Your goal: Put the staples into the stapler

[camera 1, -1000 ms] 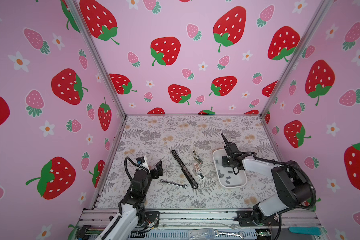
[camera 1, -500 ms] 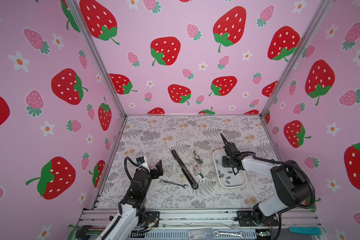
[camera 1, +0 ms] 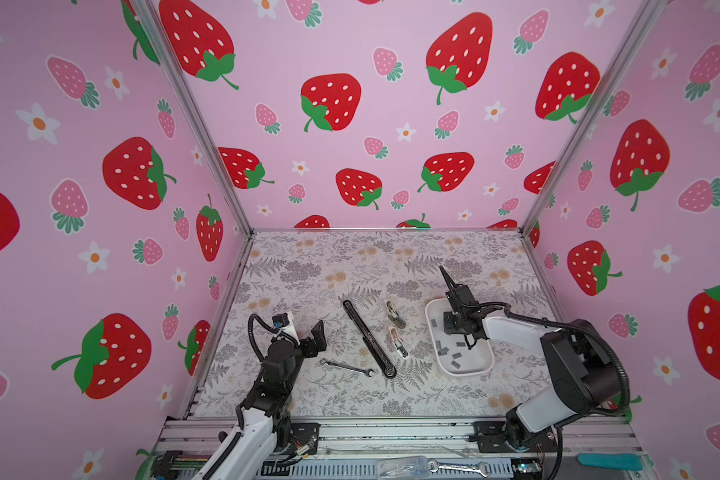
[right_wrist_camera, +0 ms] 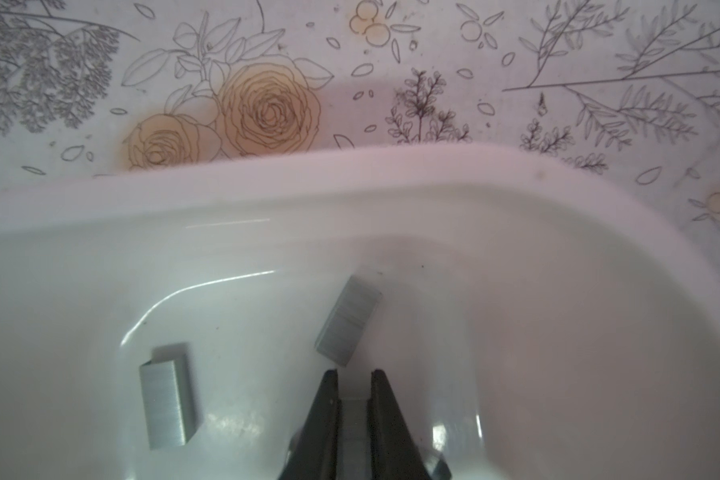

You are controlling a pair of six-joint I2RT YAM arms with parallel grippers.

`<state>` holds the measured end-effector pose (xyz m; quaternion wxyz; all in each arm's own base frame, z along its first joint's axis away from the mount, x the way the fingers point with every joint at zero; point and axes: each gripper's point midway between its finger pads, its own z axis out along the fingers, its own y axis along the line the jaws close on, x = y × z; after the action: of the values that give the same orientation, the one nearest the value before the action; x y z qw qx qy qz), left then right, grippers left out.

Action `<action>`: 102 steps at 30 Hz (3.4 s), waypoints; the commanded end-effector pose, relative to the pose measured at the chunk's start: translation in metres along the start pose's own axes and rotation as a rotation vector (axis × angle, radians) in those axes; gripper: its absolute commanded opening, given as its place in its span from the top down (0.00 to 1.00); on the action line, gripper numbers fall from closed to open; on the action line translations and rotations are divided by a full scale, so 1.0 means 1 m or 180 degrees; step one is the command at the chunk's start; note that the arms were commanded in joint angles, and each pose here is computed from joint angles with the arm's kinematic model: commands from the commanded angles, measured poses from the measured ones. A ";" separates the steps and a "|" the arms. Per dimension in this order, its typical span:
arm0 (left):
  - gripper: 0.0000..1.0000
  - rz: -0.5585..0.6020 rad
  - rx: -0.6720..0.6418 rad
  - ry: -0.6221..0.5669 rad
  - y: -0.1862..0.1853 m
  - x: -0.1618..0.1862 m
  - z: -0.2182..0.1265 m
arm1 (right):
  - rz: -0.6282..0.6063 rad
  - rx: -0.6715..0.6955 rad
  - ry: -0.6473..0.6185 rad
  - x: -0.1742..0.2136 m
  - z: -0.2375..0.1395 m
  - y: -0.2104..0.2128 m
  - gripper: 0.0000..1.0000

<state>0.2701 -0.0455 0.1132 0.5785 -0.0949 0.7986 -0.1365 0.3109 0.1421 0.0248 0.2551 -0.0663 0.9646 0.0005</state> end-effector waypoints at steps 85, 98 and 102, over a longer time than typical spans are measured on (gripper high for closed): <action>0.01 -0.0654 0.0608 0.0918 -0.043 0.021 -0.034 | -0.1856 -0.1976 -0.1522 0.056 -0.115 0.255 0.95; 0.01 -0.0654 0.0607 0.0917 -0.043 0.021 -0.034 | -0.1686 -0.1902 -0.1392 0.058 -0.107 0.253 0.95; 0.01 -0.0655 0.0603 0.0920 -0.043 0.022 -0.034 | -0.1689 -0.1860 -0.1378 0.058 -0.103 0.252 0.95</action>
<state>0.2296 -0.0890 0.1159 0.4424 -0.1033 0.8452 -0.2814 0.1711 0.3799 0.0782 0.4115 -0.3919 0.7905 0.2283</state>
